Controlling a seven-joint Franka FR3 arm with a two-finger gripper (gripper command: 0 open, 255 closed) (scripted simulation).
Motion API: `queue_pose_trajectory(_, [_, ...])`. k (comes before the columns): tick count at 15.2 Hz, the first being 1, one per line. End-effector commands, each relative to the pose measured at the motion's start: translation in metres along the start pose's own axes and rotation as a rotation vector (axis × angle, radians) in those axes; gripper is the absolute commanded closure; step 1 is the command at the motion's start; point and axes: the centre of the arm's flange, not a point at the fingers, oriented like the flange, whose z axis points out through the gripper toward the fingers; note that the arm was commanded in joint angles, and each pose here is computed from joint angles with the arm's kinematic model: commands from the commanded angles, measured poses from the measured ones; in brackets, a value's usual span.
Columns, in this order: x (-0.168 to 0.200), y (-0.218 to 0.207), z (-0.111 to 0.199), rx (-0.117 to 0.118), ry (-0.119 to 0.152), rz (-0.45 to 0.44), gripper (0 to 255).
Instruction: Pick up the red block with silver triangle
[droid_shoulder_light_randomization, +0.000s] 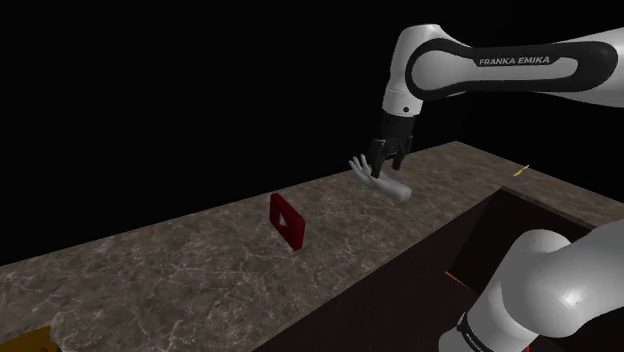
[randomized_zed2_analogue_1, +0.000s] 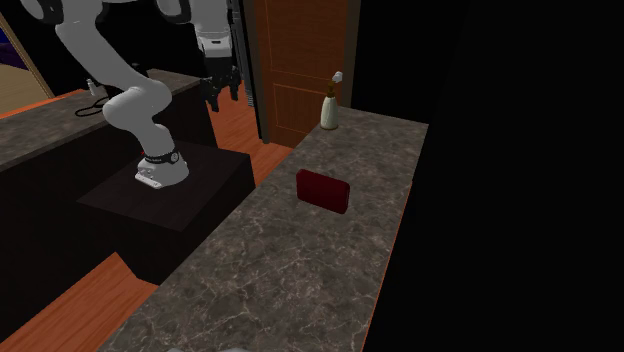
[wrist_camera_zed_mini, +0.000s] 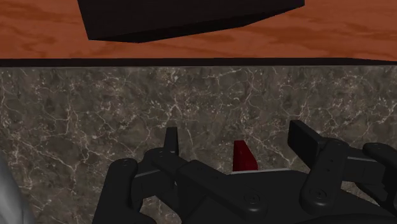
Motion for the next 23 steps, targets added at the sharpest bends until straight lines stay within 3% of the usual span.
queue_pose_trajectory(1, [0.019, -0.006, 0.014, 0.001, 0.000, 0.002, 0])
queue_pose_trajectory(23, [0.243, -0.081, 0.185, 0.011, -0.020, 0.025, 0])
